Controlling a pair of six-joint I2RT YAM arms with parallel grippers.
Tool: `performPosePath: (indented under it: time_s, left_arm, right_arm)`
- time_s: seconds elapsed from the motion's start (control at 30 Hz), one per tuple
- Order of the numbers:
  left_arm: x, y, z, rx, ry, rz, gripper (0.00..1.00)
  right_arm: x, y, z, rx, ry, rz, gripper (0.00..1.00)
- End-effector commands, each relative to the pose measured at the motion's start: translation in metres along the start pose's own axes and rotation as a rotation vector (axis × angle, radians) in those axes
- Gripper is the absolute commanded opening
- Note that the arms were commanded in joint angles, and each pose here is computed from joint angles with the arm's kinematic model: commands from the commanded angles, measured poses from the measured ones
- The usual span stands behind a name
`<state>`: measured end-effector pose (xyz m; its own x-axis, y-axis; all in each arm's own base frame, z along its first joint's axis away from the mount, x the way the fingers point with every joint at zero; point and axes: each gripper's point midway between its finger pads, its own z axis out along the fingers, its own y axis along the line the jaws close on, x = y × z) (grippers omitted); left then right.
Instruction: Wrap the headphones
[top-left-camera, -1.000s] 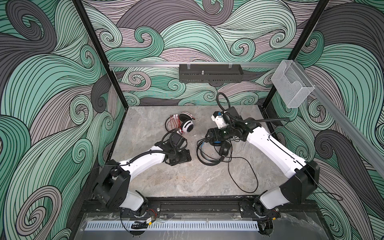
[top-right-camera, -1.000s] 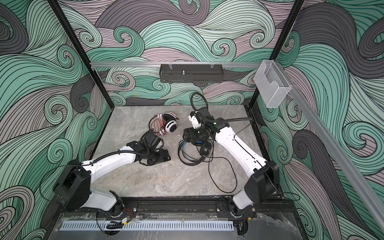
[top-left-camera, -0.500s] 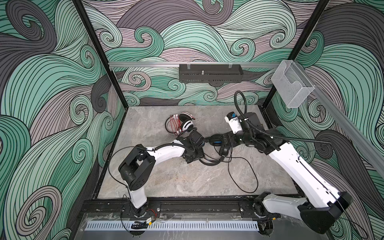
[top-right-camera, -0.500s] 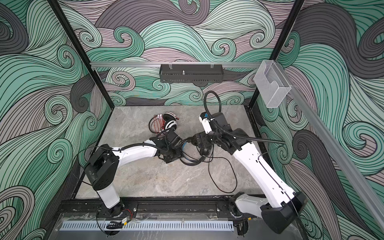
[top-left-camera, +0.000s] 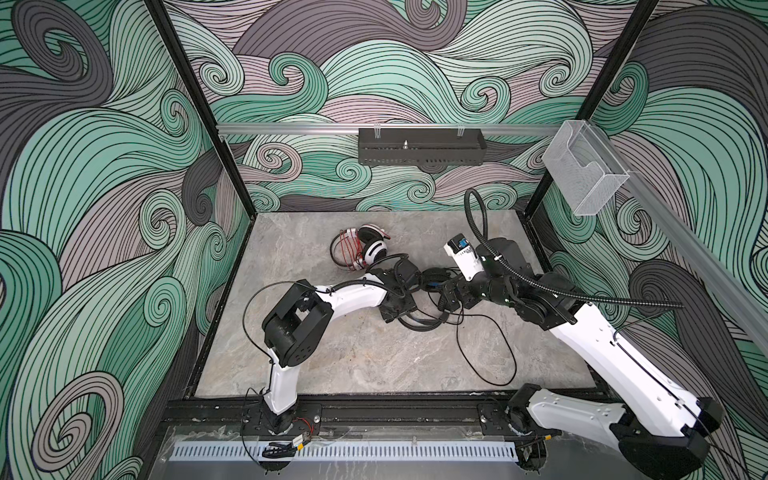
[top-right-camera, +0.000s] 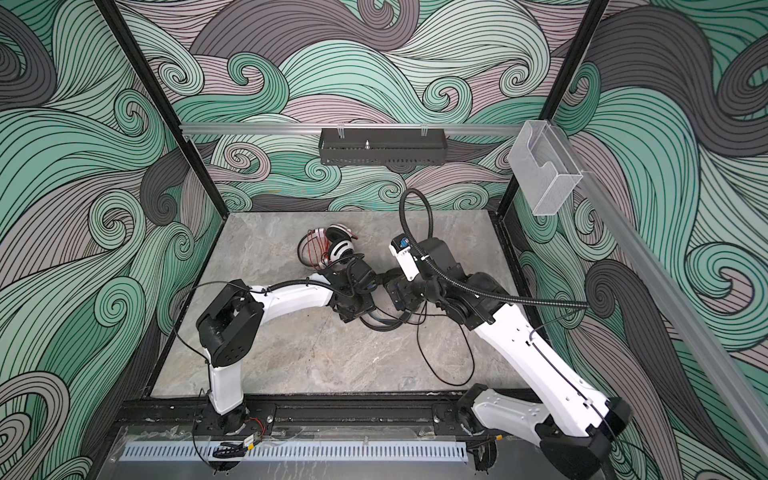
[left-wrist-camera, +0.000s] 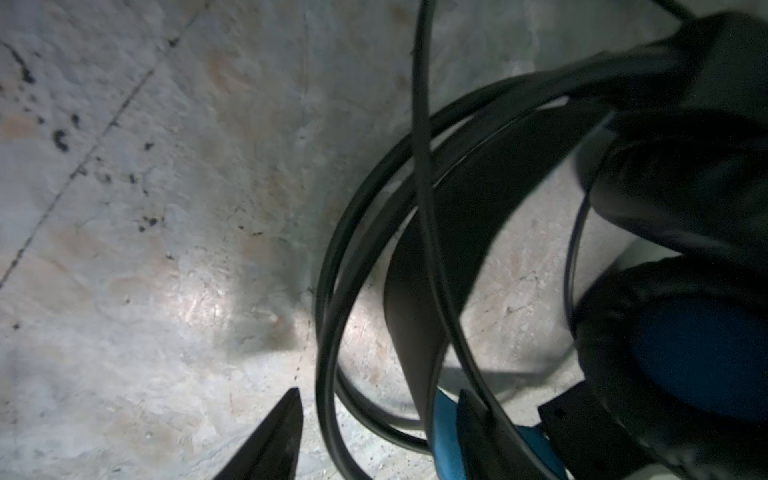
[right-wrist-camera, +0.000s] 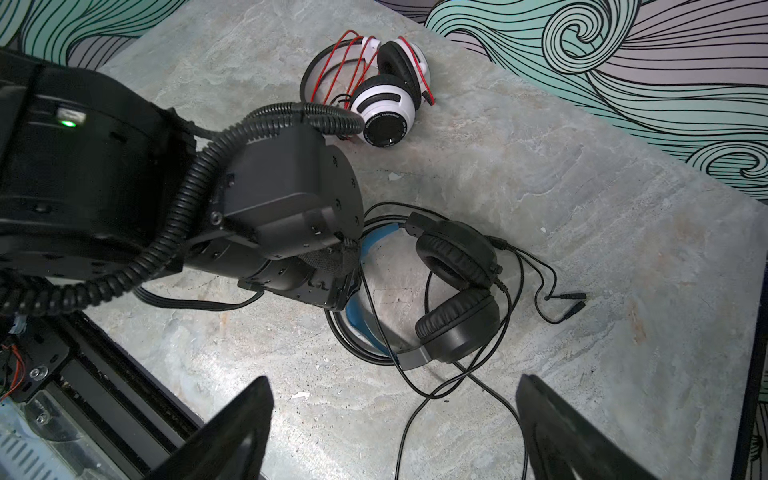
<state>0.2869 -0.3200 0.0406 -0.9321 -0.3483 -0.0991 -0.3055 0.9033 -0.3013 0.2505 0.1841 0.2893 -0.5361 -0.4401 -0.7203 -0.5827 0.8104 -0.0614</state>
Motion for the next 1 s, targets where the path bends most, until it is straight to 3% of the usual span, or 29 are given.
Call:
performPosePath:
  time_s: [0.0, 0.2, 0.43, 0.6, 0.77, 0.87, 0.97]
  left_arm:
    - [0.006, 0.013, -0.004, -0.078, 0.009, -0.012, 0.61]
    - [0.009, 0.017, 0.005, -0.166, 0.029, 0.011, 0.58]
    - [0.016, 0.014, 0.024, -0.207, 0.040, -0.006, 0.43]
    - [0.000, 0.023, 0.016, -0.299, -0.008, 0.052, 0.16]
    - [-0.032, 0.020, -0.021, -0.327, -0.110, 0.143, 0.00]
    - [-0.057, 0.012, -0.063, -0.355, -0.208, 0.228, 0.00]
    - [-0.085, -0.010, -0.121, -0.377, -0.311, 0.408, 0.00]
  right_arm:
    - [-0.008, -0.005, -0.009, 0.030, -0.038, -0.014, 0.92]
    - [-0.014, -0.008, -0.013, 0.058, -0.058, -0.039, 0.93]
    - [-0.012, -0.008, -0.015, 0.078, -0.065, -0.070, 0.94]
    - [-0.005, -0.010, -0.013, 0.092, -0.060, -0.058, 0.97]
    - [-0.005, -0.014, -0.018, 0.109, -0.072, -0.051, 0.99]
    - [-0.005, -0.012, -0.019, 0.093, -0.076, -0.029, 0.99]
    - [-0.005, -0.010, -0.019, 0.066, -0.077, 0.006, 0.99]
